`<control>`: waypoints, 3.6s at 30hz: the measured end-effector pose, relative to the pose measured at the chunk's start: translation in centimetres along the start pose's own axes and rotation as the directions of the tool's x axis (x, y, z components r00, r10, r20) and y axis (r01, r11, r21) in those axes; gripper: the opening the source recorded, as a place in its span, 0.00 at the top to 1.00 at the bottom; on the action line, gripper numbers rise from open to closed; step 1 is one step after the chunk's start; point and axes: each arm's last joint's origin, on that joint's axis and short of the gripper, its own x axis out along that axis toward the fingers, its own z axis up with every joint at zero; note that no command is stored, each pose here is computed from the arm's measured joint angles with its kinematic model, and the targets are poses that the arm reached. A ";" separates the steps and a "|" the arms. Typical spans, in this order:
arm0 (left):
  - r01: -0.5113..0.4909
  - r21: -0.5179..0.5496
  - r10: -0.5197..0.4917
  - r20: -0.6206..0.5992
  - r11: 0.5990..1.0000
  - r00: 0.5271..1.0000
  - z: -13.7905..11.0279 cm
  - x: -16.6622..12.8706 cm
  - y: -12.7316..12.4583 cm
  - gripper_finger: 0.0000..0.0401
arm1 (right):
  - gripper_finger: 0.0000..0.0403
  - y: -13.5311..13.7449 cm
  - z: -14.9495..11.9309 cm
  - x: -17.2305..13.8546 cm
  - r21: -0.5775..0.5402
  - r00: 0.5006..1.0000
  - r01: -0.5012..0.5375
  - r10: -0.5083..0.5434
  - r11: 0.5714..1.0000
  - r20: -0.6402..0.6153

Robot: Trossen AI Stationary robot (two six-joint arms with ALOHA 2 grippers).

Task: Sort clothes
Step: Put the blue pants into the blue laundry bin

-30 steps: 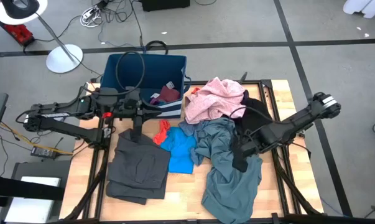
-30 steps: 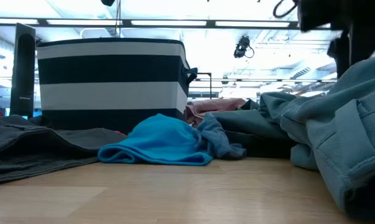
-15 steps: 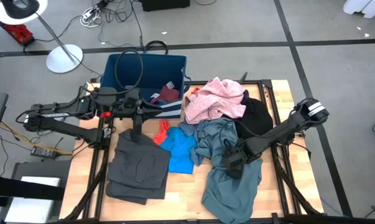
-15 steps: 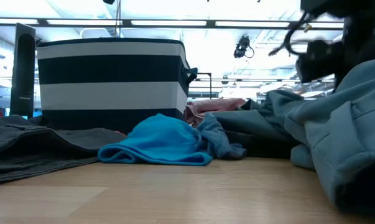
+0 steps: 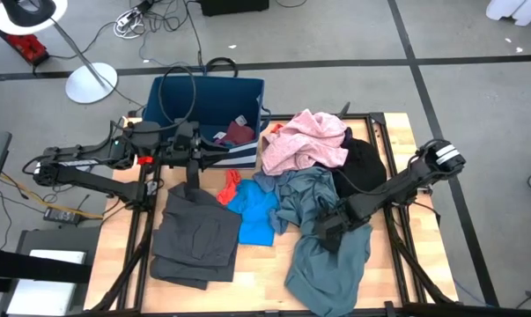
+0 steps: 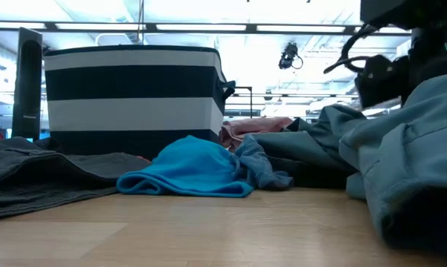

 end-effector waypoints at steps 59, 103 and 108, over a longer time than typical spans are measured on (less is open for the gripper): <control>-0.034 0.225 0.010 0.107 0.974 0.994 1.1 -0.8 -0.2 0.80 | 1.00 -5.0 16.6 -40.1 -0.101 0.186 -0.210 0.142 0.972 0.972; -0.241 0.318 0.222 0.096 0.917 0.970 2.6 -4.9 0.2 0.80 | 0.96 -10.6 33.5 -22.2 -0.047 0.631 -0.296 0.232 0.954 0.740; -0.241 0.317 0.222 0.095 0.917 0.970 2.6 -4.9 0.2 0.80 | 0.79 -10.1 33.3 -22.6 -0.107 0.609 -0.358 0.319 0.928 0.726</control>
